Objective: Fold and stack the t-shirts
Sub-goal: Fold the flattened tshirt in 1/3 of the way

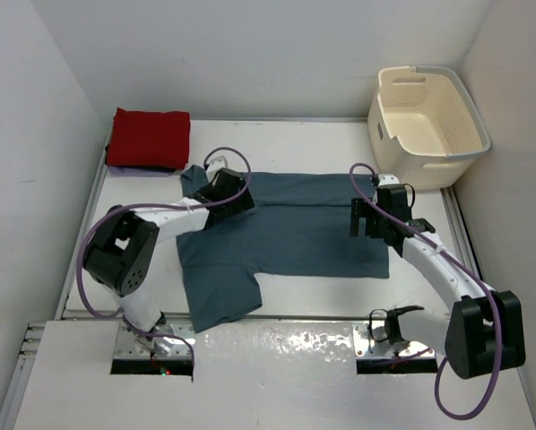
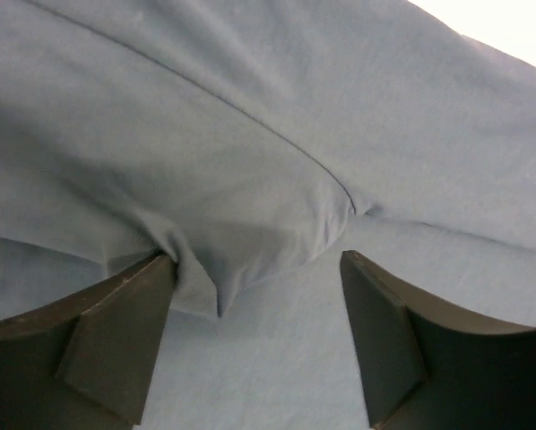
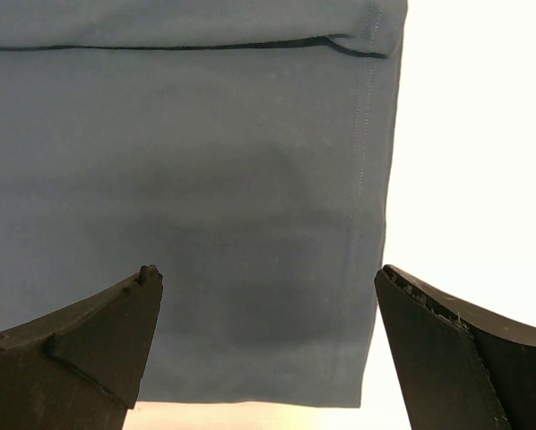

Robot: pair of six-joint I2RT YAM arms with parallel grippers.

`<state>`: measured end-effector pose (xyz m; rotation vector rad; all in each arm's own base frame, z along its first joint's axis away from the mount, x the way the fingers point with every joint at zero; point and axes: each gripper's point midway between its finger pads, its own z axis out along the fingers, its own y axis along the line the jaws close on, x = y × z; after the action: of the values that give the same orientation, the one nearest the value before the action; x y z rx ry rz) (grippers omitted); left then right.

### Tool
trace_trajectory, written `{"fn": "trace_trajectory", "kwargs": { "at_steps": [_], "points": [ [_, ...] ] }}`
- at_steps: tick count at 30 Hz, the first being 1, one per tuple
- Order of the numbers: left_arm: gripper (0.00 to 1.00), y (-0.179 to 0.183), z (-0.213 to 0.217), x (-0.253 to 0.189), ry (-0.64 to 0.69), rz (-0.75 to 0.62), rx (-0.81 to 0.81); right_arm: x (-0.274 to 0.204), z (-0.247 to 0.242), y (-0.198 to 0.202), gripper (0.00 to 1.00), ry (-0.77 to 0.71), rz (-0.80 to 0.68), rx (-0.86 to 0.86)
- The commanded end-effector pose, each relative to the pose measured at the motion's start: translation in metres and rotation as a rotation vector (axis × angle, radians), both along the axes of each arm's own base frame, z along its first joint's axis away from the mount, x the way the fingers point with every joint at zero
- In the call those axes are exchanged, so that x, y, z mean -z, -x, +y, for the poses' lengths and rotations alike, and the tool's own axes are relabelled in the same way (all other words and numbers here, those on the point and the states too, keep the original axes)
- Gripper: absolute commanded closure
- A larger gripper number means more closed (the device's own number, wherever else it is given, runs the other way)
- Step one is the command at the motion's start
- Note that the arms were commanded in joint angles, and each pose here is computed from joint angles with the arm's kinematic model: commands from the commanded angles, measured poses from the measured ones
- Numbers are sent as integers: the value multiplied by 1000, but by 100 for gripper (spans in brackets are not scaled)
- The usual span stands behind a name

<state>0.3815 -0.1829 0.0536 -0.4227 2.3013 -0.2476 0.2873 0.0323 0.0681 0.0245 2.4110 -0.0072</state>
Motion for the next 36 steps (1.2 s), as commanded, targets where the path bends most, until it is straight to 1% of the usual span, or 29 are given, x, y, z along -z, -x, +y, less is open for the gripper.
{"fn": "trace_trajectory", "kwargs": {
  "at_steps": [1, 3, 4, 6, 7, 9, 10, 11, 12, 13, 16, 21, 23, 28, 31, 36],
  "points": [
    [31, -15, -1, -3, 10, -24, 9, -19, -4, -11, 1, 23, -57, 7],
    [41, -14, 0, 3, 7, -5, 14, -19, -4, -11, 1, 29, -54, 6],
    [50, -11, 1, 7, 2, 8, 18, -20, -5, -11, 1, 31, -57, 8],
    [59, -9, 1, 11, 2, 18, 21, -20, -5, -12, 1, 32, -59, 9],
    [66, -7, 2, 12, 0, 22, 19, -20, -5, -12, 1, 32, -59, 7],
    [72, -4, 3, 13, -1, 30, 23, -20, -5, -11, 1, 32, -56, 9],
    [82, -4, 3, 12, -1, 30, 23, -20, -5, -11, 1, 32, -56, 9],
    [87, -3, 3, 13, -1, 32, 22, -20, -5, -11, 1, 32, -56, 7],
    [96, -2, 5, 13, -4, 35, 18, -19, -6, -11, 1, 34, -54, 10],
    [100, -2, 5, 11, -3, 33, 16, -19, -5, -10, 1, 32, -53, 12],
    [100, 1, 5, 4, 11, 20, 18, -19, -7, -10, 1, 37, -55, 13],
    [100, -6, 20, -30, -15, -78, -40, -19, -7, -8, 1, 35, -58, 16],
    [100, -4, 28, -33, -43, -70, -64, -18, -7, -7, 1, 38, -56, 12],
    [100, -9, 33, -37, -40, -87, -82, -18, -10, -6, 1, 52, -55, 19],
    [100, -17, 30, -35, -33, -89, -78, -18, -10, -6, 1, 54, -55, 20],
    [100, -45, 31, -34, -17, -93, -115, -18, -3, -8, 1, 32, -61, -21]
  ]
}}
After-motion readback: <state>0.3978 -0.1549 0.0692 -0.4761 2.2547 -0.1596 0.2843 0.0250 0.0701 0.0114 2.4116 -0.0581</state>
